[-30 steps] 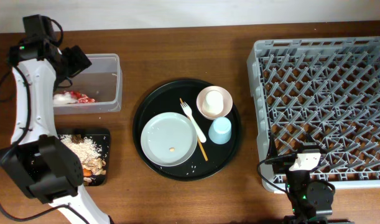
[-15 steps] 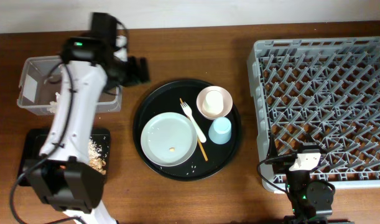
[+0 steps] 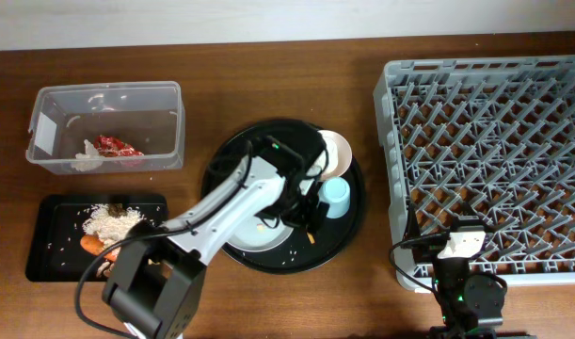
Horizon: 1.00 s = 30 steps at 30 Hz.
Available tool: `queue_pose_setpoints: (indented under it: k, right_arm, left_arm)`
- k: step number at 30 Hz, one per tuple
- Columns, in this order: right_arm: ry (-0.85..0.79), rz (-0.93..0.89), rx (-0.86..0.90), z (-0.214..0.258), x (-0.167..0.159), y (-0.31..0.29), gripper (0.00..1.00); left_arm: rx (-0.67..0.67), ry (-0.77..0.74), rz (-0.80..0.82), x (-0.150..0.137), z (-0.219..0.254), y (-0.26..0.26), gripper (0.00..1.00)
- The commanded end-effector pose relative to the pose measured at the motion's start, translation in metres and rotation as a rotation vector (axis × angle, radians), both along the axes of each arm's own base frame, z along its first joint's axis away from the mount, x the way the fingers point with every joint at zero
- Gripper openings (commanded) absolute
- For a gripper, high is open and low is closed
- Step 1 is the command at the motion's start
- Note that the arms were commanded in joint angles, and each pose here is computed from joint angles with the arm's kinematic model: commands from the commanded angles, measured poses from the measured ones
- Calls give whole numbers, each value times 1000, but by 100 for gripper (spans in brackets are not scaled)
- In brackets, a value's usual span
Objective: Sort waste into correct bins and load items into the dishwasher rack
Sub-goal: 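Grip the rim of the plate again with the left gripper, then lift the plate and move it over the black tray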
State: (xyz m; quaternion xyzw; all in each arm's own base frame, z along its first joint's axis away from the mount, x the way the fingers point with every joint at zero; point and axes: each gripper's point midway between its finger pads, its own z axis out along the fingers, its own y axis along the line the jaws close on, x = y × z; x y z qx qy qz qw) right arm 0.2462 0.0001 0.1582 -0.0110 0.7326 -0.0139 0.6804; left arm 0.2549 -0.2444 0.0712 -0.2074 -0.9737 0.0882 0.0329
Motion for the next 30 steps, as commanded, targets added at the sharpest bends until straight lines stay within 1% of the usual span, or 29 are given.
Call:
queue_pose_setpoints:
  k: [1,3,4,13,15,17,21,23,26,29,30]
  right_arm:
    - [4,-19,-4,-2,0,-4,99]
    - [4,-19,-4,-2,0,-4,99]
    - [4,-19,-4,-2,0,-4,99]
    - [4,-19,-4,-2,0,-4,99]
    - [4,-19,-4,-2,0,-4,99]
    - [4,-19,-4,-2,0,-4,99]
    - [4,-19,-4,-2,0,-4,99]
    - [4,-19,-4,-2,0,-4,99]
    - [4,-19,-4,-2,0,-4,99]
    - [4,-19,-4,-2,0,-4,99]
    - [4,-19,-4,-2,0,-4,99]
  left_arm:
    - [75,-8,4,-3,-12,17,74]
    - [130,-15,43,-4,-19,27,63]
    - [131,-12,44,-6,-22,28,58]
    - [116,-31,34,-13,-54,29,58]
    - [110,-38,34,-12,-58,29,56]
    - [102,-48,35,-10,-61,28,49]
    - [110,-43,30,-14,-67,31,49]
    - [128,-58,31,-11,-67,34,45]
    - [142,-71,31,-9,-67,36,34]
    - [142,-70,31,-9,-67,36,25]
    - [142,-70,32,-9,-67,36,24]
